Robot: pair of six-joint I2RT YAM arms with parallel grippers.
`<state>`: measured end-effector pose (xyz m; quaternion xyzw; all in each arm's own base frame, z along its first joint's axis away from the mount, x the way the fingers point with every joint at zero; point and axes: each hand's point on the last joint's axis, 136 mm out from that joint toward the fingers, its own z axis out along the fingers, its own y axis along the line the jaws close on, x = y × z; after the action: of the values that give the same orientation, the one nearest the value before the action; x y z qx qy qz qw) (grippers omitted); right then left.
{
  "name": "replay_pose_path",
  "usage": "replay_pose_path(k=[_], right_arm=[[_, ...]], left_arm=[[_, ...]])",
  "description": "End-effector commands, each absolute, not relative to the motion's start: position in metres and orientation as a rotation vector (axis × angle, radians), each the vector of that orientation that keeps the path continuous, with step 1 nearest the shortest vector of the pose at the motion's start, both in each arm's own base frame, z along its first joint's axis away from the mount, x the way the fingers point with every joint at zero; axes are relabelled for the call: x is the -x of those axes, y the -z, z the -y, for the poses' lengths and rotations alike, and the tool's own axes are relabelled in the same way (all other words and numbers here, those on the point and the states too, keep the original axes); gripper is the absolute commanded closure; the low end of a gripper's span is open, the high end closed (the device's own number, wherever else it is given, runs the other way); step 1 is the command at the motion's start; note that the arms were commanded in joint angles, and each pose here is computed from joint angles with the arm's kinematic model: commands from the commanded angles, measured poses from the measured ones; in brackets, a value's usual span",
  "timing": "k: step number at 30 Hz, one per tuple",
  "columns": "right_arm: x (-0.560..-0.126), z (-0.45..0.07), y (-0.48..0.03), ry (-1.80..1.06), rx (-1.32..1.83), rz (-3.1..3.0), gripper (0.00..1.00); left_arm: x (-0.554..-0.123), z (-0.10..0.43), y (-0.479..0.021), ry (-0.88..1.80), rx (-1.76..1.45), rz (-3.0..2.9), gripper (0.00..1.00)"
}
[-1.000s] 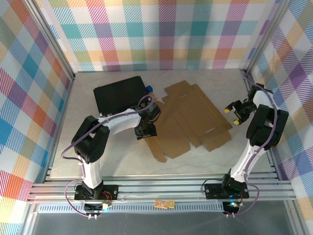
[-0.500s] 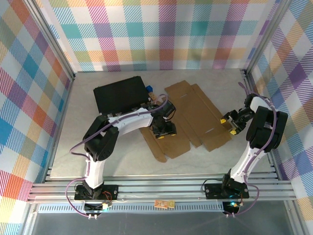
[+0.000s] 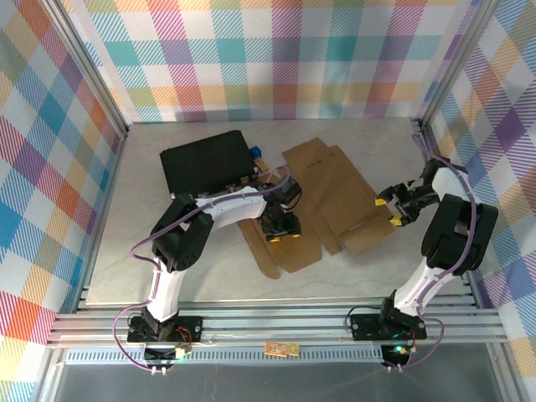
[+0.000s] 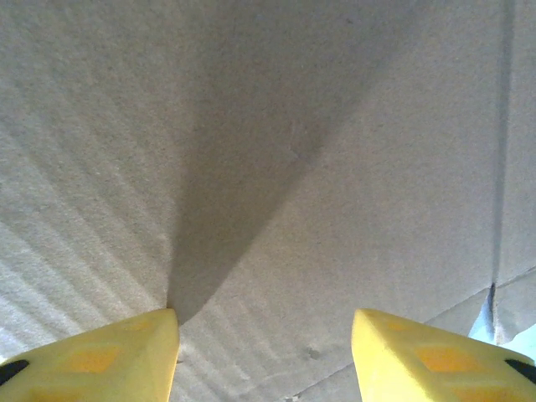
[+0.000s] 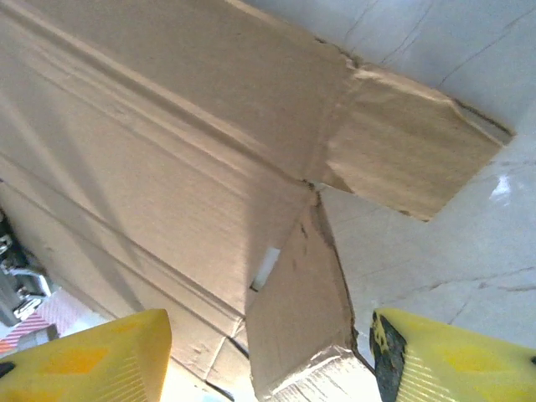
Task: Fold the paper box
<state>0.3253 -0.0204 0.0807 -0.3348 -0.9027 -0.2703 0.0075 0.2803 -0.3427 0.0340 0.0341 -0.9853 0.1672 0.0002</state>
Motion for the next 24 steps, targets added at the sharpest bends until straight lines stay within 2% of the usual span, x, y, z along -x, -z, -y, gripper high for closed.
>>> replay_pose_path(k=[1,8,14,17,24], right_arm=[[-0.308,0.006,-0.073,0.895,1.064,2.719,0.37],[-0.305,0.008,-0.057,0.869,1.082,2.700,0.40],[-0.313,0.006,-0.063,0.923,1.108,2.694,0.44],[-0.314,0.003,-0.065,0.947,1.110,2.684,0.46],[-0.310,0.000,-0.063,0.967,1.111,2.665,0.47]], left_arm=[[-0.283,0.355,-0.046,-0.600,-0.128,3.094,0.44],[-0.265,0.430,-0.102,-1.022,-0.232,2.872,0.42],[-0.245,0.466,-0.095,-1.073,-0.337,2.694,0.38],[-0.247,0.477,-0.091,-1.156,-0.475,2.604,0.33],[-0.243,0.502,-0.082,-1.245,-0.741,2.424,0.32]])
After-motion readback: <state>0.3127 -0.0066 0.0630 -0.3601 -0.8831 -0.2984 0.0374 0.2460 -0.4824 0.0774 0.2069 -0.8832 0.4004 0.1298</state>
